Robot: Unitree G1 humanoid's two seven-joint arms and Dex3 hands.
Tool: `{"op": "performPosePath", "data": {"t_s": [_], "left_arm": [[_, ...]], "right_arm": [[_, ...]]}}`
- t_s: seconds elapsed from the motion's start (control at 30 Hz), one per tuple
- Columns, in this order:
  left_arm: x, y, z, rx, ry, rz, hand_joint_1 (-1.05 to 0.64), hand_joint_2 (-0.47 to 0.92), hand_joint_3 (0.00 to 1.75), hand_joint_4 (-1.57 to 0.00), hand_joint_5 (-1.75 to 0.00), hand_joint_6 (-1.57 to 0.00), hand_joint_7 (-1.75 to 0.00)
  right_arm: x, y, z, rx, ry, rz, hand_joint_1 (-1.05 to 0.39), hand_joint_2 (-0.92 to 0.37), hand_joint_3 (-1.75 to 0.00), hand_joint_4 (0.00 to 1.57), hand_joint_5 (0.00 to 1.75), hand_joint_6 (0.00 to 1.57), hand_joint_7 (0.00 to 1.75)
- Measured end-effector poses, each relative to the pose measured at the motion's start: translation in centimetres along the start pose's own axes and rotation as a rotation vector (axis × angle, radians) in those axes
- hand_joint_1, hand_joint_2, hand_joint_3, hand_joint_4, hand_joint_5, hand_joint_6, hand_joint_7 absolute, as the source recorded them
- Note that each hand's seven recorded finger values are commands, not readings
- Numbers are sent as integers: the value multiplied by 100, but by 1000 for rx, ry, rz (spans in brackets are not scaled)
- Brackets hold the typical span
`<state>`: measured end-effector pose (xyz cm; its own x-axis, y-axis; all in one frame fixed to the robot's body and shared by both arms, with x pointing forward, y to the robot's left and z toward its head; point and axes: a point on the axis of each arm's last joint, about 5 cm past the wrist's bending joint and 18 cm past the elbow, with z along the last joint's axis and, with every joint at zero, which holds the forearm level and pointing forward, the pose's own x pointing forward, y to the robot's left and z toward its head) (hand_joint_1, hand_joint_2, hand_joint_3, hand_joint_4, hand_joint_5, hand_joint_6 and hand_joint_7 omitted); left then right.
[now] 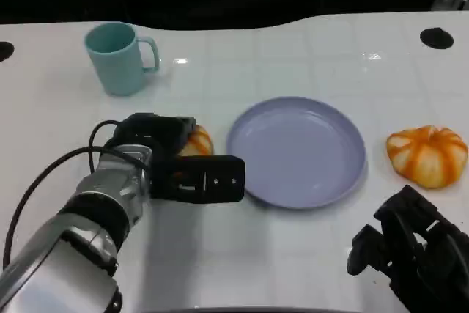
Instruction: Grasp the bread from the table and place it into the plate.
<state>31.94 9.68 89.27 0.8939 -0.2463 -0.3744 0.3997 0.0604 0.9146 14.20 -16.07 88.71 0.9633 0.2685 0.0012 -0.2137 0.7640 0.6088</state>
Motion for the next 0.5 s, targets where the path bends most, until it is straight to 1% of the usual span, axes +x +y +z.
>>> {"op": "performPosePath", "data": {"t_s": [0.03, 0.1, 0.13, 0.2, 0.23, 0.27, 0.3, 0.33, 0.37, 0.4, 0.43, 0.47, 0.5], "left_arm": [[-1, -7, -1, 1, -5, 7, -28, 79, 0, -14, -10, -26, -2], [-4, -24, -4, 2, -14, 20, -25, 80, 0, -23, -13, -33, -4], [-5, -31, -4, 1, -20, 30, -21, 85, 1, -34, -14, -41, -3], [-6, -36, -3, -5, -27, 51, -19, 89, 1, -42, -13, -46, -2], [-6, -36, -1, -11, -31, 57, -19, 91, 8, -61, -21, -60, -8], [-6, -39, 0, -26, -35, 68, -19, 91, 11, -68, -24, -65, -9], [-8, -41, 0, -45, -42, 80, -19, 92, 12, -75, -68, -86, -11], [-10, -50, -2, -57, -50, 101, -19, 92, 12, -73, -107, -100, -9], [-14, -62, -3, -63, -58, 125, -19, 92, 12, -72, -120, -104, -9], [-16, -71, -4, -66, -65, 143, -19, 92, 13, -72, -127, -107, -8], [-18, -77, -6, -67, -68, 156, -20, 92, 13, -73, -139, -112, -11], [-19, -79, -8, -68, -71, 165, -21, 92, 15, -76, -157, -103, -49], [-22, -88, -12, -68, -74, 182, -22, 92, 15, -78, -165, -88, -87]], "right_arm": [[0, 0, 0, 0, 0, 3, -52, -75, -56, 65, 175, 50, 157], [-1, -1, 1, 1, -1, 5, -52, -75, -55, 64, 175, 50, 157], [-4, -3, 0, 2, 0, 4, -52, -75, -55, 64, 175, 50, 157], [-6, -4, 0, 2, 0, 5, -52, -75, -55, 64, 175, 50, 157], [-6, -4, 0, 2, 0, 6, -52, -75, -54, 65, 175, 51, 156], [-6, -4, 0, 3, -1, 6, -52, -75, -54, 65, 175, 52, 155], [-7, -5, 0, 4, -1, 6, -52, -74, -54, 65, 175, 52, 155], [-7, -5, 0, 5, -2, 6, -52, -74, -54, 65, 175, 52, 155], [-7, -4, 0, 9, -3, 7, -52, -74, -54, 65, 175, 53, 155], [-7, -4, 0, 10, -4, 7, -52, -74, -54, 65, 175, 53, 155], [-7, -4, 0, 11, -4, 7, -52, -74, -54, 65, 175, 53, 155], [-7, -4, 0, 11, -4, 6, -52, -75, -54, 65, 175, 52, 155], [-7, -4, 1, 11, -4, 6, -52, -75, -54, 65, 175, 52, 154]]}}
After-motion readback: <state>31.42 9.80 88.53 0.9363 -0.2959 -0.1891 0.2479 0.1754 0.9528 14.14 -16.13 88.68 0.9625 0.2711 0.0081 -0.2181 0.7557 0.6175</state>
